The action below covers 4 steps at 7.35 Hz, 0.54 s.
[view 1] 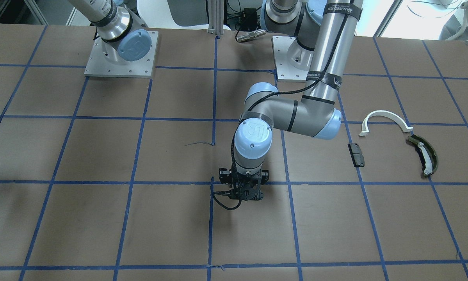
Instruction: Place bearing gear from tray to pile
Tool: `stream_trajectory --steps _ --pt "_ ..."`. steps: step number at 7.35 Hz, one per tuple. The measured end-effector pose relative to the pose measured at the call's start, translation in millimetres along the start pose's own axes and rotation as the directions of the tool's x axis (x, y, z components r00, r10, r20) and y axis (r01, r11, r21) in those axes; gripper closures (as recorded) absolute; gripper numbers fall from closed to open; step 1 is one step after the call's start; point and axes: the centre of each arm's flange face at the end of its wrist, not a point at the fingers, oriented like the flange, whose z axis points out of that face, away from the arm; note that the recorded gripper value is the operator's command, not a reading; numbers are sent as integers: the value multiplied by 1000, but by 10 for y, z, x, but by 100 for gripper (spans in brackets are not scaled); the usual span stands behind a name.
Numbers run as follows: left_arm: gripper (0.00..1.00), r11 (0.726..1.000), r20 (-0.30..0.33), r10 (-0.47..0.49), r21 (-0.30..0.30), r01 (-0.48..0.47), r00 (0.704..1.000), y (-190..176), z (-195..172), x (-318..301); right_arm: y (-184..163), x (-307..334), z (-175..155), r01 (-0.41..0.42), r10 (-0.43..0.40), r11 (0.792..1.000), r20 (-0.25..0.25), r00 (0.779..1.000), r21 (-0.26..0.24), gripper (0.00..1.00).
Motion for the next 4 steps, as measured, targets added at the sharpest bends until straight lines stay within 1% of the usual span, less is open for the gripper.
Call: stream_trajectory --steps 1,2,3,4 --pt "100 1000 1 -3 0 3 1000 -5 5 0 33 57 326 57 -57 998 39 998 -5 0" --pt "100 1000 1 -5 1 5 1000 -6 2 0 55 114 670 108 -107 994 68 992 -4 0" --pt "100 1000 1 -7 4 7 1000 -7 -25 -7 69 153 896 135 -135 991 80 988 -3 0" --pt "100 1000 0 -12 12 12 1000 -18 -90 -41 77 172 1014 147 -146 989 87 985 -2 6"
